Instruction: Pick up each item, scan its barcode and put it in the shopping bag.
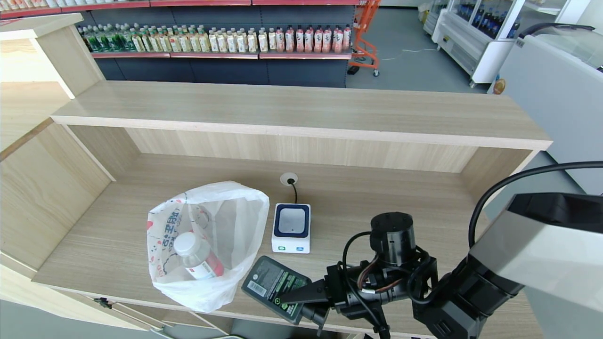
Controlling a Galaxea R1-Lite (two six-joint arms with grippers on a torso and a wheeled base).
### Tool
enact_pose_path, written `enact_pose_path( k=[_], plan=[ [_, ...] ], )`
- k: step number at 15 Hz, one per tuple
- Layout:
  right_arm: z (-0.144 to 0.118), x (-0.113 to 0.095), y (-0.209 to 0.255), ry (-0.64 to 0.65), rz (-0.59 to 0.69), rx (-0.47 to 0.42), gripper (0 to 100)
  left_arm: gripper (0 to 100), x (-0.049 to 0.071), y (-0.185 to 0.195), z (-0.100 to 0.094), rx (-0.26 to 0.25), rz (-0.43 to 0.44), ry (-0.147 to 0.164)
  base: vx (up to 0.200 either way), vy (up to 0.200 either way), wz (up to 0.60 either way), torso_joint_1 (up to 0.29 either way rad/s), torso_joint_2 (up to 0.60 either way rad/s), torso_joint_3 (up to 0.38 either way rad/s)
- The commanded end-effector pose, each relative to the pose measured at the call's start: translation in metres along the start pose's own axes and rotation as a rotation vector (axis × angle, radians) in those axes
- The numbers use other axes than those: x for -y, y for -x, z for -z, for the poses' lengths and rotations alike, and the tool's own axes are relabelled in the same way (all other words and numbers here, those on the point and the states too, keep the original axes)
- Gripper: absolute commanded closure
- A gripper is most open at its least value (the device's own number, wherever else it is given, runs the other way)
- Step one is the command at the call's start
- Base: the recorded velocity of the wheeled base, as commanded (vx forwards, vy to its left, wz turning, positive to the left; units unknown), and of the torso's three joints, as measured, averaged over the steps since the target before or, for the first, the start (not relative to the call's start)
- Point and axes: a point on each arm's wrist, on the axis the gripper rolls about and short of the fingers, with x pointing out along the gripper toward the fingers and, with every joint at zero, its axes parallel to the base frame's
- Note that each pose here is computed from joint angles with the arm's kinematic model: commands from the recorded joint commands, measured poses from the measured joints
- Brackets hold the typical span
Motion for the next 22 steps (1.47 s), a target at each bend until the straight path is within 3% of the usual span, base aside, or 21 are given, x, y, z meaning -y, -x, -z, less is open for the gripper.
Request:
enact_pose_path(
  k=[1, 7, 9, 10, 14, 15, 17, 19, 20, 21, 22],
  plan=[
    [0.001, 0.001, 0.0, 0.002, 0.002, -0.001, 100, 0, 0.0, 0.0, 0.0, 0.001, 0.0, 0.001, 0.0, 0.0, 0.0, 0.0, 0.0, 0.0],
    [0.001, 0.005, 0.0, -0.011, 0.007, -0.002, 100, 0, 0.0, 0.0, 0.0, 0.001, 0.0, 0.001, 0.0, 0.0, 0.0, 0.0, 0.0, 0.0],
    [0.005, 0.025, -0.002, -0.055, 0.042, -0.014, 100, 0, 0.0, 0.0, 0.0, 0.001, 0.0, 0.001, 0.0, 0.0, 0.0, 0.0, 0.0, 0.0],
    [0.01, 0.05, -0.006, -0.109, 0.088, -0.022, 100, 0, 0.0, 0.0, 0.0, 0.001, 0.0, 0.001, 0.0, 0.0, 0.0, 0.0, 0.0, 0.0],
    [0.007, 0.126, 0.01, -0.405, 0.145, -0.33, 100, 0, 0.0, 0.0, 0.0, 0.001, 0.0, 0.001, 0.0, 0.0, 0.0, 0.0, 0.0, 0.0],
    [0.007, 0.155, 0.027, -0.521, 0.208, -0.523, 100, 0, 0.0, 0.0, 0.0, 0.001, 0.0, 0.001, 0.0, 0.0, 0.0, 0.0, 0.0, 0.0],
    [-0.008, 0.17, 0.053, -0.698, 0.269, -0.773, 100, 0, 0.0, 0.0, 0.0, 0.001, 0.0, 0.001, 0.0, 0.0, 0.0, 0.0, 0.0, 0.0],
    [-0.027, 0.164, 0.064, -0.956, 0.31, -0.738, 100, 0, 0.0, 0.0, 0.0, 0.001, 0.0, 0.001, 0.0, 0.0, 0.0, 0.0, 0.0, 0.0],
    [-0.03, 0.166, 0.068, -1.012, 0.323, -0.719, 100, 0, 0.0, 0.0, 0.0, 0.001, 0.0, 0.001, 0.0, 0.0, 0.0, 0.0, 0.0, 0.0],
    [-0.033, 0.169, 0.077, -1.203, 0.353, -0.74, 100, 0, 0.0, 0.0, 0.0, 0.001, 0.0, 0.001, 0.0, 0.0, 0.0, 0.0, 0.0, 0.0],
    [-0.033, 0.168, 0.088, -1.328, 0.404, -0.836, 100, 0, 0.0, 0.0, 0.0, 0.001, 0.0, 0.001, 0.0, 0.0, 0.0, 0.0, 0.0, 0.0]
  ],
)
